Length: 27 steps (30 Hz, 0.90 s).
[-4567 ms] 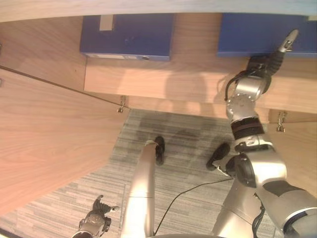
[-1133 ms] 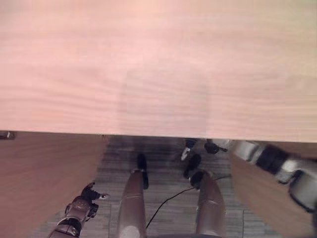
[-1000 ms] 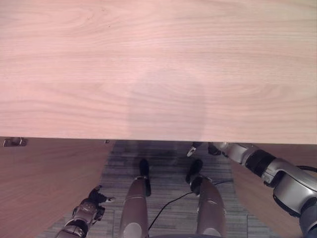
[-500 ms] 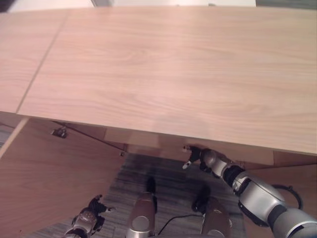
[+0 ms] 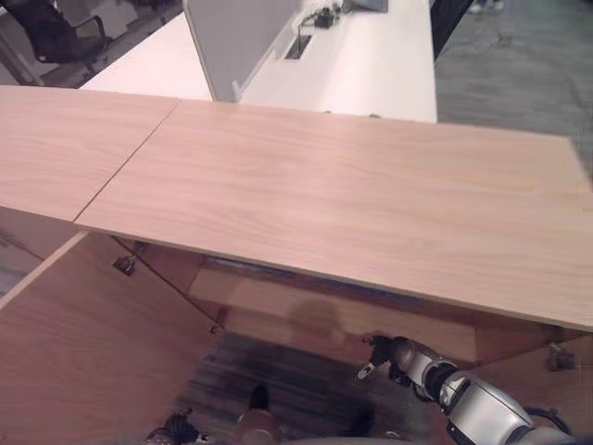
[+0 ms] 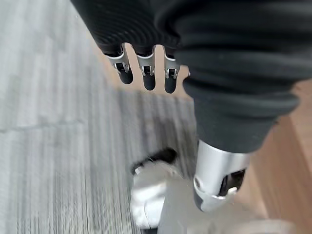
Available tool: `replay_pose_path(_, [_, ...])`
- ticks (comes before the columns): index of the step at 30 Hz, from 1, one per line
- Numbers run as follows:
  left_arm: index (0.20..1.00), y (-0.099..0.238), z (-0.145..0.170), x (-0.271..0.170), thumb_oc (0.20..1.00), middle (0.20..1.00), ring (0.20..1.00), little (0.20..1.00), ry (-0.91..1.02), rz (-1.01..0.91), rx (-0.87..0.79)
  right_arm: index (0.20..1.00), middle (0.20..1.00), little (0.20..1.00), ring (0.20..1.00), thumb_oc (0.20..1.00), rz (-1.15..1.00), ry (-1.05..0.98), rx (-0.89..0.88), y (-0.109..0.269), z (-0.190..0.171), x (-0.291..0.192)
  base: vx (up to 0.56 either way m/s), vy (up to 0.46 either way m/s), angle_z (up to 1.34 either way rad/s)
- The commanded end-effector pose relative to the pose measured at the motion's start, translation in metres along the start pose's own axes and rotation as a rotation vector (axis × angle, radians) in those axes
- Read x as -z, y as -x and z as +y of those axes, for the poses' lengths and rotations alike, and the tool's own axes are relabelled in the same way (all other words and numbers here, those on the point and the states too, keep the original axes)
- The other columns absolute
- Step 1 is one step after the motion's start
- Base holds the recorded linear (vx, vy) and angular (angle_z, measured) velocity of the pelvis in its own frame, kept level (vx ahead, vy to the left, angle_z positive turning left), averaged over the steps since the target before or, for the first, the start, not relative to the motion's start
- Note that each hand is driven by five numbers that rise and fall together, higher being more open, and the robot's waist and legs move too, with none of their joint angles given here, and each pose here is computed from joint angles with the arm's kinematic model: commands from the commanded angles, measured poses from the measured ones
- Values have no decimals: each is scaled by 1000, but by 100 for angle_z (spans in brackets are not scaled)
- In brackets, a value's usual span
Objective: Put the empty folder in the office cabinet
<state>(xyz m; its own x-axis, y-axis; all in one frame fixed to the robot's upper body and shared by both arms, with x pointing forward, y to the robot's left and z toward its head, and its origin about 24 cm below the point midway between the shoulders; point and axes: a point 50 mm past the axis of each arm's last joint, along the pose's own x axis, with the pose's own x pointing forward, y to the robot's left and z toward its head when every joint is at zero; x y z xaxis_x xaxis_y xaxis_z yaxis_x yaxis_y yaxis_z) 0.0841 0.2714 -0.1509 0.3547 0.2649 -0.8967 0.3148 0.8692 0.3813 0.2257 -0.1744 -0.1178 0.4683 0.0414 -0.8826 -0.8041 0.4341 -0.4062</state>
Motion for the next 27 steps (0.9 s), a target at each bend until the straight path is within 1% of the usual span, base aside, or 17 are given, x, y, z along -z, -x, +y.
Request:
replay_pose_path(1, [1000,1,10,6,1000,1000,1000,1000,-65,19,-27,1000,1000,1000,1000,1000,6,-38,50,1,-22,-7,-73,120,1])
replay_pose_path(3, [1000,0,7,1,1000,1000,1000,1000,-70,5,-19,1000,1000,1000,1000,1000,27,-84,26,0,-9,1,-30,166,17])
replay_pose_path(4, [1000,0,7,2,1000,1000,1000,1000,-71,6,-19,1000,1000,1000,1000,1000,27,-84,25,0,-9,1,-91,285,7])
replay_pose_path(7, [1000,-2,-1,-9,1000,1000,1000,1000,-120,-26,7,1000,1000,1000,1000,1000,68,-189,38,0,-1,15,-186,296,7])
replay_pose_path(9, [1000,-2,-6,-10,1000,1000,1000,1000,-125,-20,14,1000,1000,1000,1000,1000,58,-252,94,1,-6,17,-300,369,9])
replay_pose_path(10, [1000,-2,-11,-8,1000,1000,1000,1000,-105,-7,18,1000,1000,1000,1000,1000,70,-329,141,2,-11,23,-257,318,15])
replay_pose_path(11, [1000,-2,-11,-9,1000,1000,1000,1000,-105,-8,18,1000,1000,1000,1000,1000,70,-329,142,2,-11,23,-316,424,16])
replay_pose_path(12, [1000,-2,-14,-4,1000,1000,1000,1000,-79,19,10,1000,1000,1000,1000,1000,81,-425,172,3,-13,30,-223,307,10])
replay_pose_path(13, [1000,-1,-15,-1,1000,1000,1000,1000,-81,37,7,1000,1000,1000,1000,1000,88,-447,174,3,-11,31,-223,305,1])
replay_pose_path(14, [1000,-2,-15,-1,1000,1000,1000,1000,-81,37,7,1000,1000,1000,1000,1000,88,-447,174,3,-11,31,-129,178,-5])
replay_pose_path(18, [1000,3,-15,25,1000,1000,1000,1000,-45,155,8,1000,1000,1000,1000,1000,97,-475,160,3,-1,35,-190,234,0])
replay_pose_path(22, [1000,5,-18,36,1000,1000,1000,1000,-47,198,25,1000,1000,1000,1000,1000,106,-496,148,2,5,38,-147,101,-4])
replay_pose_path(25, [1000,9,-30,47,1000,1000,1000,1000,-38,240,73,1000,1000,1000,1000,1000,125,-552,125,3,16,44,-159,92,2])
replay_pose_path(26, [1000,12,-34,55,1000,1000,1000,1000,-16,272,88,1000,1000,1000,1000,1000,139,-604,110,3,25,49,-136,79,-12])
replay_pose_path(27, [1000,12,-34,55,1000,1000,1000,1000,-16,273,88,1000,1000,1000,1000,1000,139,-604,110,3,25,49,-107,39,-23])
